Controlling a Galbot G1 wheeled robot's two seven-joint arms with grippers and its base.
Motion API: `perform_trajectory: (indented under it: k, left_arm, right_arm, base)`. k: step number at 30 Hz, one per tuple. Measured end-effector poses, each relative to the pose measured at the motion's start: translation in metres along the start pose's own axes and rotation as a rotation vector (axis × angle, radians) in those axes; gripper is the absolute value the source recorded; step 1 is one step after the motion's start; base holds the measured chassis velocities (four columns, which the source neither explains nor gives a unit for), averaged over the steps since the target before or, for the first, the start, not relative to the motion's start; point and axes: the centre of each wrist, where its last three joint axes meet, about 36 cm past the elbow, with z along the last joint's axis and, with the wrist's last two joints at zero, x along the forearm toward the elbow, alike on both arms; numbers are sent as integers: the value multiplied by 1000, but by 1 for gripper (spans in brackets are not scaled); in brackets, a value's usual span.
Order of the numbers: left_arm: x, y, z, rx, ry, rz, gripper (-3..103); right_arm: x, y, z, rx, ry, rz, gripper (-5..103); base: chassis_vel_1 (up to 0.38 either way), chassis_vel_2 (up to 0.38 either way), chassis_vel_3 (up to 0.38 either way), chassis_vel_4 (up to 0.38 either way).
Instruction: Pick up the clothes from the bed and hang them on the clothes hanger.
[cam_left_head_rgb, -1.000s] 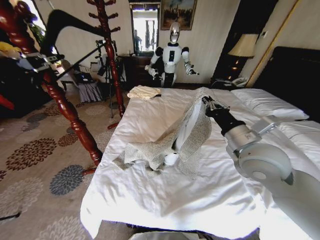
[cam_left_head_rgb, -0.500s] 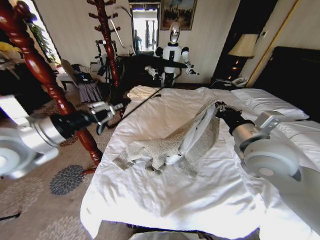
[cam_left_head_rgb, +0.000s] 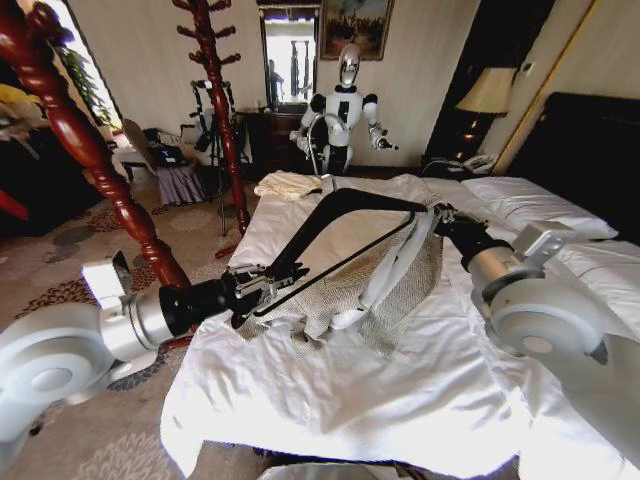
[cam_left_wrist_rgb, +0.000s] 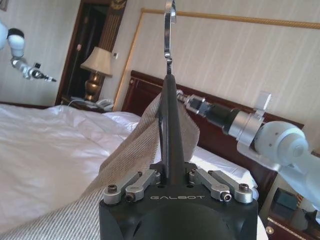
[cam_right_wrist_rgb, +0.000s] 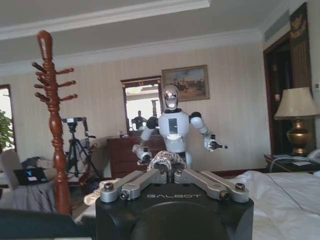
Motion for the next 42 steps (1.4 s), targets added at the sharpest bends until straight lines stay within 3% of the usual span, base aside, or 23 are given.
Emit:
perform_trajectory:
  k: [6,10,17,25,42]
  left_arm:
    - [-2,2,15,48,-14,-6,18]
    - [-5,2,14,45,-25,7,18]
    - [0,2,4,44,-59,1,18]
    - [2,4,16,81,-36,-32,18]
    - [3,2,-2,41,-77,-1,18]
  right_arm:
    - [12,8,-5,-33,-63,-133,2]
    - [13,9,-4,-34,-72,-157,2]
    - [8,4,-1,-27,-67,-130,2]
    - [-11,-12,4,-14,-63,-20,2]
    - [-29,-18,17,-31,-59,15,2]
  base:
    - [0,0,0,0]
    - [0,0,0,0]
    - [0,0,0,0]
    - [0,0,0,0]
    - [0,0,0,0]
